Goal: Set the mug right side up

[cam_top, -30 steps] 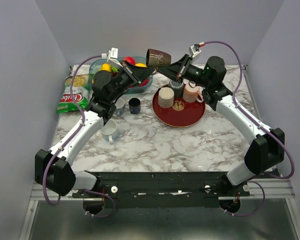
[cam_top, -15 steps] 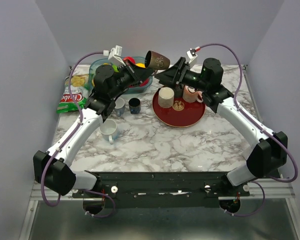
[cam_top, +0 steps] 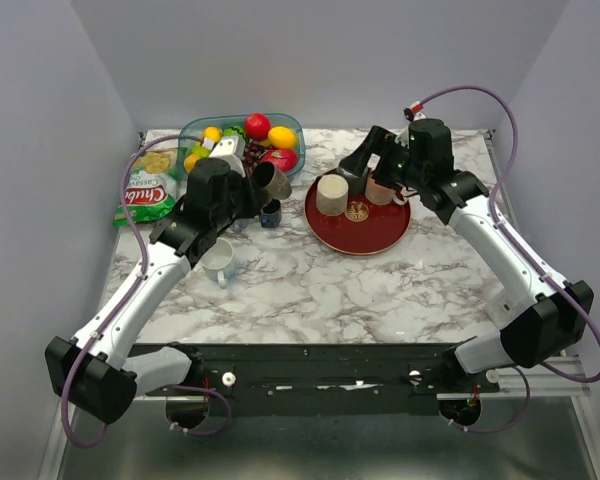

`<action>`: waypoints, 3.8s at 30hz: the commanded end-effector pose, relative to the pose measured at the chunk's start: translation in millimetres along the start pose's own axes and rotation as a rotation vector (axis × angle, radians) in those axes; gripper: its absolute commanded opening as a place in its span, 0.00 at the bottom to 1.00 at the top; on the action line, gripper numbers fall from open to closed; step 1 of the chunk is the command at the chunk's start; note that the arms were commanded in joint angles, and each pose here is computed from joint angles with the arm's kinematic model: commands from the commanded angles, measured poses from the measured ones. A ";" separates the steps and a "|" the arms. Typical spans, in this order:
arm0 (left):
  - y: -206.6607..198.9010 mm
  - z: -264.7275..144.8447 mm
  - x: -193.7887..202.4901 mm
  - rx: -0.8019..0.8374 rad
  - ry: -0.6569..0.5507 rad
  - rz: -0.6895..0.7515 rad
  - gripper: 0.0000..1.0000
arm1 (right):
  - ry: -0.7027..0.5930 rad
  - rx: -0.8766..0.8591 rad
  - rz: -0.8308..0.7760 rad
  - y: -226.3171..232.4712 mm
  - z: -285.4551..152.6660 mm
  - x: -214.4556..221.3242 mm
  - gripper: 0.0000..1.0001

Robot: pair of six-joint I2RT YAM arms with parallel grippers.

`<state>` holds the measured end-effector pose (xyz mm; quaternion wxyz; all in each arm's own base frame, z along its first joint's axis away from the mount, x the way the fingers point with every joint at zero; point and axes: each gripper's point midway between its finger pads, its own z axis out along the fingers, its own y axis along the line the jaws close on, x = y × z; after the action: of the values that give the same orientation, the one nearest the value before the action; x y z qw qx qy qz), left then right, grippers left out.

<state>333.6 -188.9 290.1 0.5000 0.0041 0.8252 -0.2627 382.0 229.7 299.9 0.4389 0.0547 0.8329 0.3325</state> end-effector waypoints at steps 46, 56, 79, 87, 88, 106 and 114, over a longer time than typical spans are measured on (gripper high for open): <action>80.7 -0.1 108.4 -0.395 0.055 0.090 0.83 | 0.283 0.277 -0.028 -86.4 44.4 81.3 1.00; 45.2 -9.0 45.1 -0.310 -0.054 0.118 0.95 | 0.189 0.498 -0.153 -132.0 67.1 63.3 1.00; 17.1 4.4 52.0 -0.141 0.032 0.155 0.98 | 0.341 0.523 -0.744 -240.4 95.9 11.0 1.00; 21.6 10.6 55.4 -0.152 0.047 0.160 0.98 | 0.397 0.381 -0.761 -237.8 108.9 31.0 0.92; 20.6 11.0 54.2 -0.150 0.047 0.160 0.98 | 0.403 0.348 -0.752 -234.5 110.2 34.1 0.90; 25.4 16.8 56.9 -0.158 0.049 0.163 0.98 | 0.420 0.309 -0.667 -239.8 109.8 50.6 0.25; 24.2 13.5 52.9 -0.147 0.021 0.159 0.98 | 0.421 0.355 -0.681 -248.4 109.9 48.5 0.01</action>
<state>324.2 -187.9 219.0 0.4930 0.0377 0.8565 -0.1481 484.2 112.0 76.8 0.3232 -0.2200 0.9197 0.0347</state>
